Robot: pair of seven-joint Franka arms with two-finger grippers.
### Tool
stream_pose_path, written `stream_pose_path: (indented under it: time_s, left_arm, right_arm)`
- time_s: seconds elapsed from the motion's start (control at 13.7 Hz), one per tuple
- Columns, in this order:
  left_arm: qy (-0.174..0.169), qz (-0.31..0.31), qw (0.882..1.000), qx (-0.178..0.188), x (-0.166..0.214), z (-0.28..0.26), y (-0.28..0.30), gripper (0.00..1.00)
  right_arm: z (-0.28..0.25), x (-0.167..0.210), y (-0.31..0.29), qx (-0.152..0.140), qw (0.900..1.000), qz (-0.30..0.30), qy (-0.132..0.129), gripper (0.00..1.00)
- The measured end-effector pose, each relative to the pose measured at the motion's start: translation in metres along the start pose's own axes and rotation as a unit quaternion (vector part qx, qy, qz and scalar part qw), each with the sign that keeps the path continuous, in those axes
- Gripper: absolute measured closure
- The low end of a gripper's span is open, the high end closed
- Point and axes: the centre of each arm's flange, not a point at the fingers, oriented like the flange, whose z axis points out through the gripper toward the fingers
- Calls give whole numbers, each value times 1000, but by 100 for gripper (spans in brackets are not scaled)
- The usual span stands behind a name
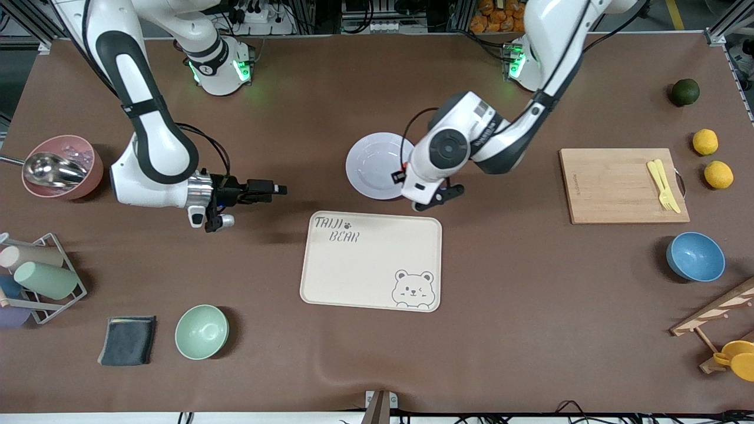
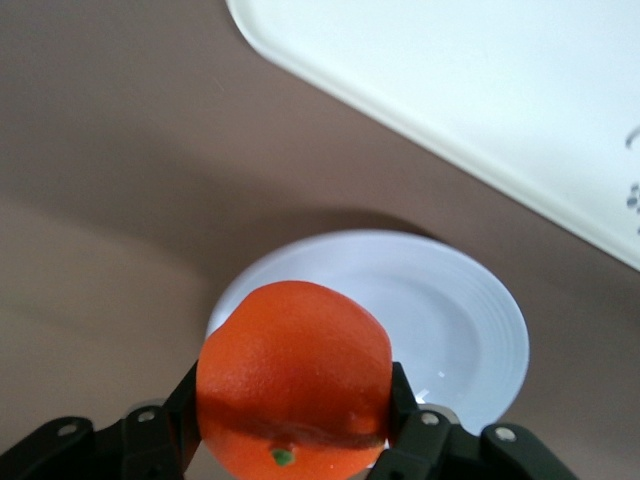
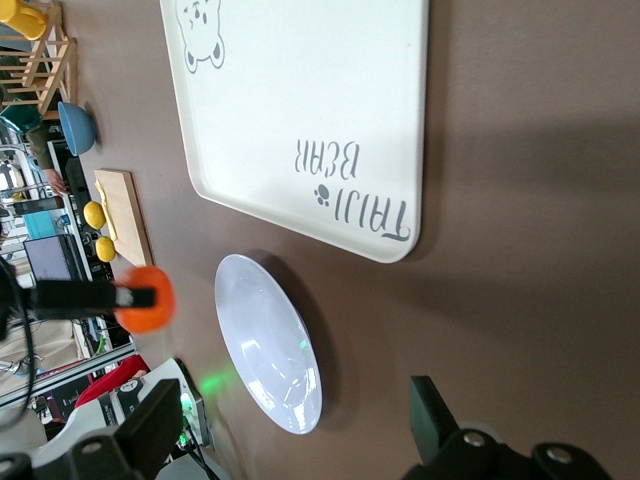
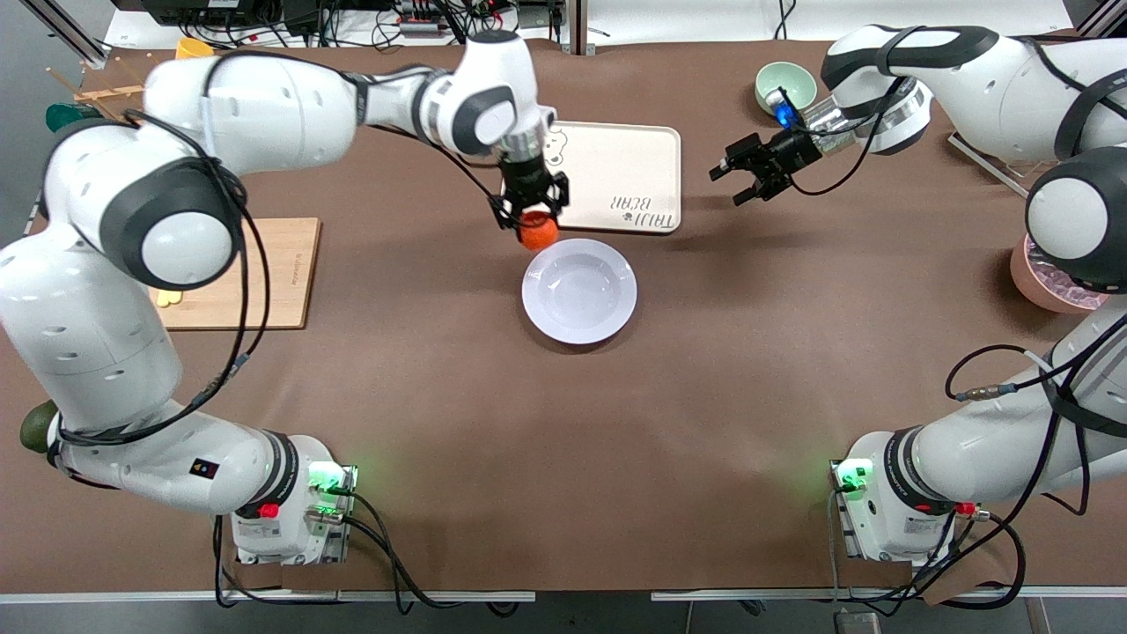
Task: Place orange and plate with both arms
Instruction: 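Carry the orange over the white plate and lower it with the left gripper, then release the orange and withdraw the left gripper while the right gripper reaches the plate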
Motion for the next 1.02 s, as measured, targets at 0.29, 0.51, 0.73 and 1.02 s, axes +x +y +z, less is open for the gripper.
stream_pose_path:
  time_s: [0.29, 0.51, 0.73, 1.02]
  left_arm:
    - [-8, -25, 1000, -14, -21, 63, 23, 29]
    - [-19, -44, 999, -2, -36, 103, 28, 29]
    - [-17, -48, 999, -1, -35, 109, 29, 13]
    - [38, -51, 997, -36, -3, 38, 30, 0]
  right_arm:
    - [24, -9, 3, 20, 1000, -16, 11, 0]
    - [33, -10, 1, 19, 1000, -18, 15, 0]
    - [44, -13, -5, 16, 1000, -18, 18, 0]
    - [60, -20, -5, 45, 998, -33, 35, 4]
